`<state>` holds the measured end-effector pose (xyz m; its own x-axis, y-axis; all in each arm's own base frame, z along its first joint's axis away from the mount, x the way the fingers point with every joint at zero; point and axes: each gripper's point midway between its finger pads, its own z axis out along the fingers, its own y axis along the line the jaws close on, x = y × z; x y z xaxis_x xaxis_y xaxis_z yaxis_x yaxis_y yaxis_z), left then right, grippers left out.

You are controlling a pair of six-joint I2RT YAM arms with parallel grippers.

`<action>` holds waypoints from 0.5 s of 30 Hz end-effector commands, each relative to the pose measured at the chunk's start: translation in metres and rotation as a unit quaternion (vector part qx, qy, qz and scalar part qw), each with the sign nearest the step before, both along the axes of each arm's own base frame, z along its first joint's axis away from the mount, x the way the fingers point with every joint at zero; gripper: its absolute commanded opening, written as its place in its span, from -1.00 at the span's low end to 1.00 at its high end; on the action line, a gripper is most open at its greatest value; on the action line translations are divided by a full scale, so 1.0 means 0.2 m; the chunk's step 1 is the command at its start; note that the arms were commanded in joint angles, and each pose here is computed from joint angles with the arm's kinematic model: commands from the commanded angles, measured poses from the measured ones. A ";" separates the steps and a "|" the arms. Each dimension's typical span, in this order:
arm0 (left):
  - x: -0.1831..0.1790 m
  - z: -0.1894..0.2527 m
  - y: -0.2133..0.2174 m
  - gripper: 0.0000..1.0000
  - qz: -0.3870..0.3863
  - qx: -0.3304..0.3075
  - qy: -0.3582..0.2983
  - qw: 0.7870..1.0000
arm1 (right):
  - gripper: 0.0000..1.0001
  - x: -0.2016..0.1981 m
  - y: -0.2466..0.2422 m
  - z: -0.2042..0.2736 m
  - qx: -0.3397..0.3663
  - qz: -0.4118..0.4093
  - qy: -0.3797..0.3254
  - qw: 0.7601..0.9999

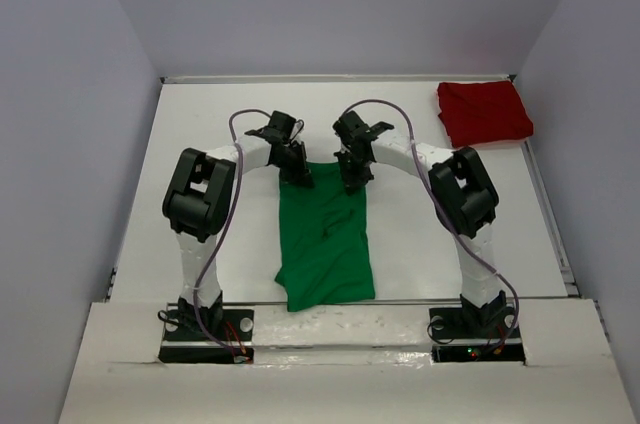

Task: Fold and stack the t-shirts
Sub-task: Fold the tshirt

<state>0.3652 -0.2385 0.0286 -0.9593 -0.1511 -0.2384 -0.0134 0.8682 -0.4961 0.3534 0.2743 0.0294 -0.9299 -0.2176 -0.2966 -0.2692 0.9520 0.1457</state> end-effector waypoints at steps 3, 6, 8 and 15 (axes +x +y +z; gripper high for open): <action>0.07 -0.02 -0.04 -1.00 -0.020 -0.016 0.028 0.999 | -1.00 0.18 0.04 0.01 0.028 0.000 -0.018 0.999; 0.16 0.00 -0.06 -1.00 -0.023 -0.006 0.024 0.999 | -1.00 0.25 0.04 0.01 0.031 0.001 -0.023 0.999; 0.21 0.02 -0.06 -1.00 -0.024 -0.007 0.021 0.999 | -1.00 0.29 0.01 -0.03 0.023 -0.003 -0.017 1.000; 0.45 0.07 -0.07 -1.00 -0.032 0.000 0.000 0.999 | -1.00 0.49 -0.04 -0.03 0.011 0.001 -0.023 1.000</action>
<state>0.4418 -0.2593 0.0303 -0.9663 -0.1167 -0.2296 0.0177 0.8594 -0.5111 0.4284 0.2807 0.0299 -0.9179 -0.1930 -0.3466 -0.2684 0.9455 0.1844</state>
